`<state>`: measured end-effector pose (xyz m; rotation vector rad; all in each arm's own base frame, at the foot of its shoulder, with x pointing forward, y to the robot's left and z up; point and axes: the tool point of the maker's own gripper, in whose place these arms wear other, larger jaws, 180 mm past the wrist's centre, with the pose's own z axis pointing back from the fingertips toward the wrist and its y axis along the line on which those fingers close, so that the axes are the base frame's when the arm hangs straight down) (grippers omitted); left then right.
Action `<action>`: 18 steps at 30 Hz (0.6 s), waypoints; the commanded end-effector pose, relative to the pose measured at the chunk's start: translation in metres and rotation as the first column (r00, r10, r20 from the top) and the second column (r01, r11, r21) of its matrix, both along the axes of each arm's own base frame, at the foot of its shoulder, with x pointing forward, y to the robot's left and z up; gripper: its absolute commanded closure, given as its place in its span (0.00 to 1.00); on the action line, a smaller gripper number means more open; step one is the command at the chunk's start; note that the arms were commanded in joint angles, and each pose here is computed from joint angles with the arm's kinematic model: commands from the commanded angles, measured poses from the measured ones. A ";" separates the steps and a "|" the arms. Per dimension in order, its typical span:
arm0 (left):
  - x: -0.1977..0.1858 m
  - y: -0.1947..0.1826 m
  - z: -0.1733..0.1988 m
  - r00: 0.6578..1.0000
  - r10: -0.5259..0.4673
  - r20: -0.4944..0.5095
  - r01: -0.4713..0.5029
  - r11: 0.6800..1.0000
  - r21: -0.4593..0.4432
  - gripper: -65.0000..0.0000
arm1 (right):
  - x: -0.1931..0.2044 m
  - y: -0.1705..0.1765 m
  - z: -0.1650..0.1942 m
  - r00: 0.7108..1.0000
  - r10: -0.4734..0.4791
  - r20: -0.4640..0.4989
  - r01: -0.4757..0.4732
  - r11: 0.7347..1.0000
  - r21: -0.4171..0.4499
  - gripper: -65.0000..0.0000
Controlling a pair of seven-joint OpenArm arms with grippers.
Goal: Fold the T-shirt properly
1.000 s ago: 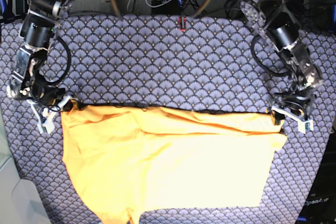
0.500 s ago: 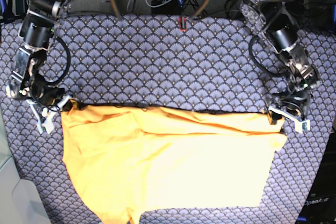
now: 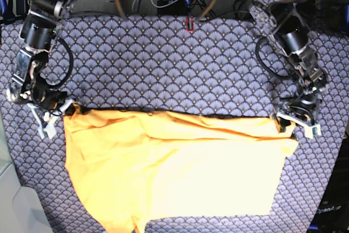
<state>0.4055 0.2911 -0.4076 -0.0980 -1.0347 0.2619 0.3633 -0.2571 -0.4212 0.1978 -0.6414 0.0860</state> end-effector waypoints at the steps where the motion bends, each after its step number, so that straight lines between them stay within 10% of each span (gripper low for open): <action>1: 0.012 0.006 0.017 0.999 0.007 0.054 -0.007 1.000 0.008 0.38 | 0.008 -0.009 0.012 1.000 -0.003 0.029 0.003 1.000 -0.020 0.91; 18: 0.017 0.018 0.017 0.993 0.098 0.063 -0.098 0.995 0.005 0.39 | 0.008 -0.009 0.011 1.000 -0.001 0.026 0.002 1.000 -0.022 0.91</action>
